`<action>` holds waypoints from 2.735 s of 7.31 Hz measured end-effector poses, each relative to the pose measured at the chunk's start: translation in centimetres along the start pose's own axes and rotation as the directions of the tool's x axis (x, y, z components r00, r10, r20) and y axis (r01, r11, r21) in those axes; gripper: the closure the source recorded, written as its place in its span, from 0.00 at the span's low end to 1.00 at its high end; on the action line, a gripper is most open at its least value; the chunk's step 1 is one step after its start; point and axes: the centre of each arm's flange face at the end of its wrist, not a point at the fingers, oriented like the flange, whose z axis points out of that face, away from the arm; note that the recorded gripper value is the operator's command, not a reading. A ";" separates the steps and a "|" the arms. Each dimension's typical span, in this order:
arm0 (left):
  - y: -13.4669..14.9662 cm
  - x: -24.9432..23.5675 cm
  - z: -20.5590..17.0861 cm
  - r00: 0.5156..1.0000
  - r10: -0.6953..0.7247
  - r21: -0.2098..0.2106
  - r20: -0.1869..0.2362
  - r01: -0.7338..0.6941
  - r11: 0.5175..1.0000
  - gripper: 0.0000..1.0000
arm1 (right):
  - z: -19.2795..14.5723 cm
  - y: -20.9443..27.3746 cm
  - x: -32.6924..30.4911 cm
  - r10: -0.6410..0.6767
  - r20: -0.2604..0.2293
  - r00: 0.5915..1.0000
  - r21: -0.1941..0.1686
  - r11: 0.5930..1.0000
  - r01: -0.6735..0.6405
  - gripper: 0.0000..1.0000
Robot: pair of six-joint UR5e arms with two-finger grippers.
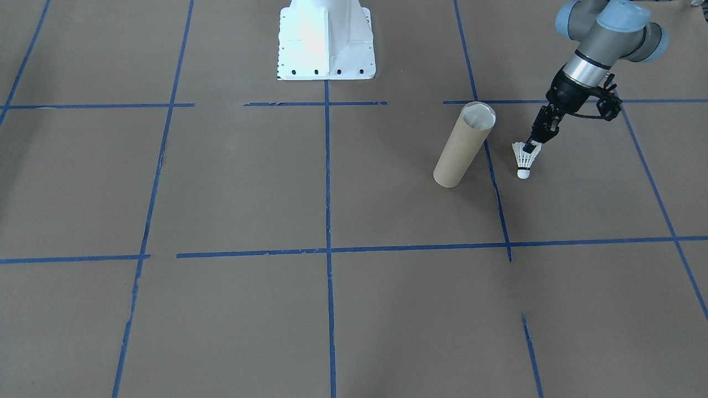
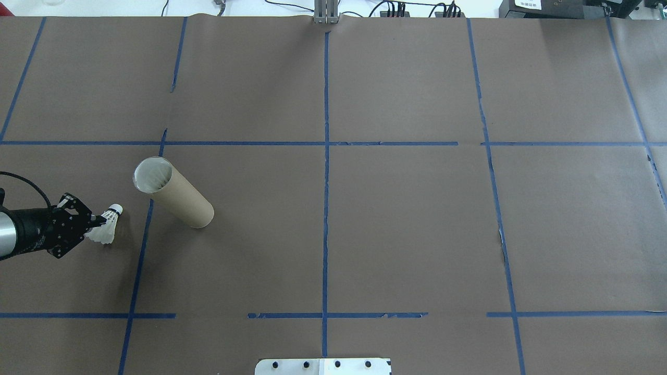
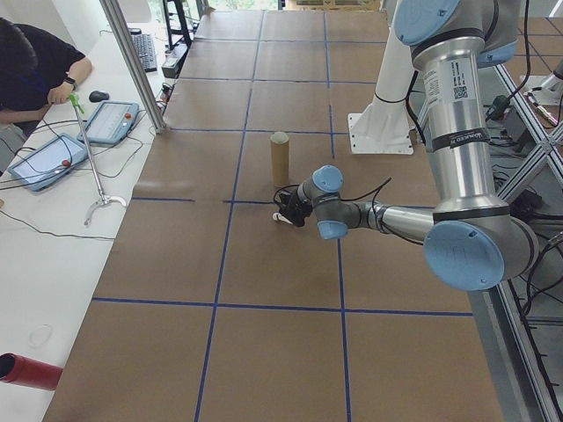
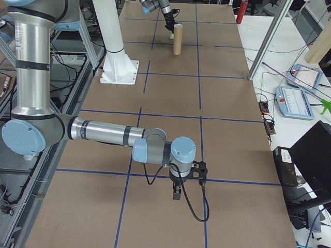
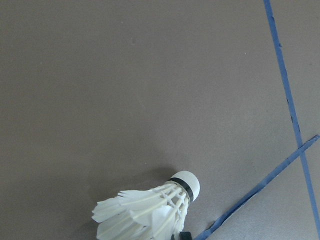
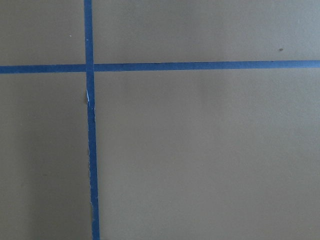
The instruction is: Collect badminton balls into bucket
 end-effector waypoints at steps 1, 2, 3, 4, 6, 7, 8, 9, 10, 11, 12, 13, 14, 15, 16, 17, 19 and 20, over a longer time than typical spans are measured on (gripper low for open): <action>0.3 0.3 -0.2 1.000 0.005 -0.003 0.001 -0.005 1.000 1.00 | 0.0 0.0 0.0 0.000 0.000 1.000 0.000 1.000 0.000 0.00; 1.2 0.9 -0.6 1.000 0.022 -0.005 0.018 -0.022 1.000 1.00 | 0.0 0.0 0.0 0.000 0.000 1.000 0.000 1.000 0.000 0.00; 2.7 1.9 -1.2 0.995 0.078 -0.007 0.067 -0.077 0.997 1.00 | 0.0 0.0 0.0 0.000 0.000 1.000 0.000 1.000 0.000 0.00; 4.0 3.1 -2.1 0.981 0.157 -0.012 0.115 -0.156 0.988 1.00 | 0.0 0.0 0.0 0.000 0.000 1.000 0.000 1.000 0.000 0.00; 4.6 5.2 -5.0 0.934 0.322 -0.079 0.156 -0.313 0.946 1.00 | 0.0 0.0 0.0 0.000 0.000 1.000 0.000 1.000 0.000 0.00; 4.4 5.9 -6.3 0.912 0.377 -0.134 0.160 -0.359 0.924 1.00 | 0.0 0.0 0.0 0.000 0.000 1.000 0.000 1.000 0.000 0.00; 4.7 6.4 -7.4 0.894 0.415 -0.177 0.170 -0.387 0.905 1.00 | 0.0 0.0 0.0 0.000 0.000 1.000 0.000 1.000 0.000 0.00; 5.5 7.1 -8.7 0.868 0.459 -0.198 0.192 -0.423 0.884 1.00 | 0.0 0.0 0.0 0.000 0.000 1.000 0.000 1.000 0.000 0.00; 6.6 8.0 -10.1 0.824 0.520 -0.211 0.225 -0.480 0.852 1.00 | 0.0 0.0 0.0 0.000 0.000 1.000 0.000 1.000 0.000 0.00; 7.2 8.8 -11.8 0.773 0.584 -0.218 0.250 -0.542 0.811 1.00 | 0.0 0.0 0.0 0.000 0.000 1.000 0.000 1.000 0.000 0.00; 7.5 9.9 -13.6 0.719 0.641 -0.222 0.269 -0.601 0.768 1.00 | 0.0 0.0 0.0 0.000 0.000 1.000 0.000 1.000 0.000 0.00; 8.1 11.3 -14.9 0.674 0.679 -0.227 0.291 -0.641 0.733 1.00 | 0.0 0.0 0.0 0.000 0.000 1.000 0.000 1.000 0.000 0.00; 9.1 14.1 -15.7 0.639 0.700 -0.225 0.320 -0.666 0.711 1.00 | 0.0 0.0 0.0 0.000 0.000 1.000 0.000 1.000 0.000 0.00; 10.4 18.3 -16.5 0.608 0.707 -0.216 0.360 -0.683 0.698 1.00 | 0.0 0.0 0.0 0.000 0.000 1.000 0.000 1.000 0.000 0.00; 12.3 23.2 -17.4 0.573 0.708 -0.218 0.413 -0.693 0.687 1.00 | 0.0 0.0 0.0 0.000 0.000 1.000 0.000 1.000 0.000 0.00; 14.1 26.7 -18.0 0.547 0.706 -0.230 0.450 -0.693 0.684 1.00 | 0.0 0.0 0.0 0.000 0.000 1.000 0.000 1.000 0.000 0.00; 16.0 30.7 -17.5 0.531 0.699 -0.241 0.480 -0.686 0.686 1.00 | 0.0 0.0 0.0 0.000 0.000 1.000 0.000 1.000 0.000 0.00; 16.8 32.2 -16.9 0.528 0.693 -0.245 0.491 -0.680 0.691 1.00 | 0.0 0.0 0.0 0.000 0.000 1.000 0.000 1.000 0.000 0.00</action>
